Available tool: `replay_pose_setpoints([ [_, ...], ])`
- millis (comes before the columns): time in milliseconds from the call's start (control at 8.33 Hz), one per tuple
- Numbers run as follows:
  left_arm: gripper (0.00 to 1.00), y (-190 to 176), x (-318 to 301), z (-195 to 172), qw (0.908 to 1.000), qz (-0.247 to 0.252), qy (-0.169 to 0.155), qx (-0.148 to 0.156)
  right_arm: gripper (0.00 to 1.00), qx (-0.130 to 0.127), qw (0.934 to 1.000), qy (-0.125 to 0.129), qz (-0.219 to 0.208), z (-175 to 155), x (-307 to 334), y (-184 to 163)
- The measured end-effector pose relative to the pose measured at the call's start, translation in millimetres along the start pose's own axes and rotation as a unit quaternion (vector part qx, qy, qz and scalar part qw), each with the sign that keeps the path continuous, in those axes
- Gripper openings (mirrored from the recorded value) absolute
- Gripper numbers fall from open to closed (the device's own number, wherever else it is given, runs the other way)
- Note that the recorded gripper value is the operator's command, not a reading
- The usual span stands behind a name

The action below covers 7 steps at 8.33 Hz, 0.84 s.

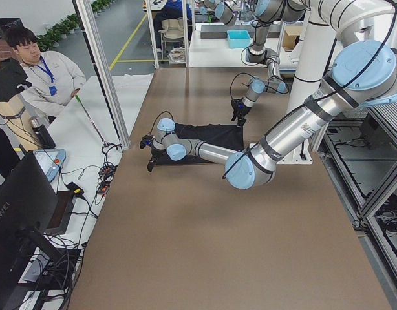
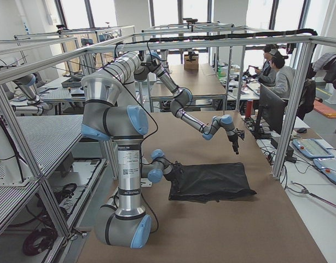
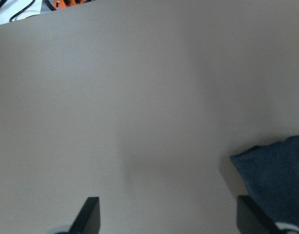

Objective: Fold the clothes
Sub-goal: 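Release the right gripper while the left gripper moves to the near corner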

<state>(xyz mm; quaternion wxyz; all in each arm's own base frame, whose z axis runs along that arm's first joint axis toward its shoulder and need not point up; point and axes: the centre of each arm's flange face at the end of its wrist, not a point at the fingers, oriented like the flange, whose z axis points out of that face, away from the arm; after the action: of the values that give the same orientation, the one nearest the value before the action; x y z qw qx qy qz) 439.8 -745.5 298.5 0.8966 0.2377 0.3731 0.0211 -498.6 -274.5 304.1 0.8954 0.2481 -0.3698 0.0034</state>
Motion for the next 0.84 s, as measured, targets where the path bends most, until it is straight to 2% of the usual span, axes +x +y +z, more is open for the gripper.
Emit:
replay_pose_setpoints([
  [120,1.0,-1.1,2.7,-3.3,1.0,-0.005,0.003,0.003,0.92,-0.001,0.9996,-0.008,0.027,-3.3,2.6,-23.3],
  [240,1.0,-2.3,9.7,-11.7,0.9997,-0.021,0.012,0.008,0.92,0.001,0.9967,-0.019,0.079,-6.6,5.9,-39.9],
  [360,1.0,2.1,19.5,-20.0,0.9984,-0.05,0.024,0.013,0.92,0.004,0.9894,-0.035,0.141,-10.5,6.4,-49.0],
  [600,1.0,33.9,42.6,-35.7,0.9895,-0.132,0.056,0.017,0.92,0.011,0.9671,-0.065,0.246,-17.6,7.1,-60.9],
  [721,1.0,63.6,53.8,-43.9,0.982,-0.173,0.074,0.015,0.92,0.015,0.9591,-0.07,0.274,-19.0,9.5,-66.6],
  [841,1.0,107.4,66.7,-58.5,0.9727,-0.211,0.096,0.012,0.92,0.021,0.954,-0.071,0.291,-19.8,13.0,-72.5],
])
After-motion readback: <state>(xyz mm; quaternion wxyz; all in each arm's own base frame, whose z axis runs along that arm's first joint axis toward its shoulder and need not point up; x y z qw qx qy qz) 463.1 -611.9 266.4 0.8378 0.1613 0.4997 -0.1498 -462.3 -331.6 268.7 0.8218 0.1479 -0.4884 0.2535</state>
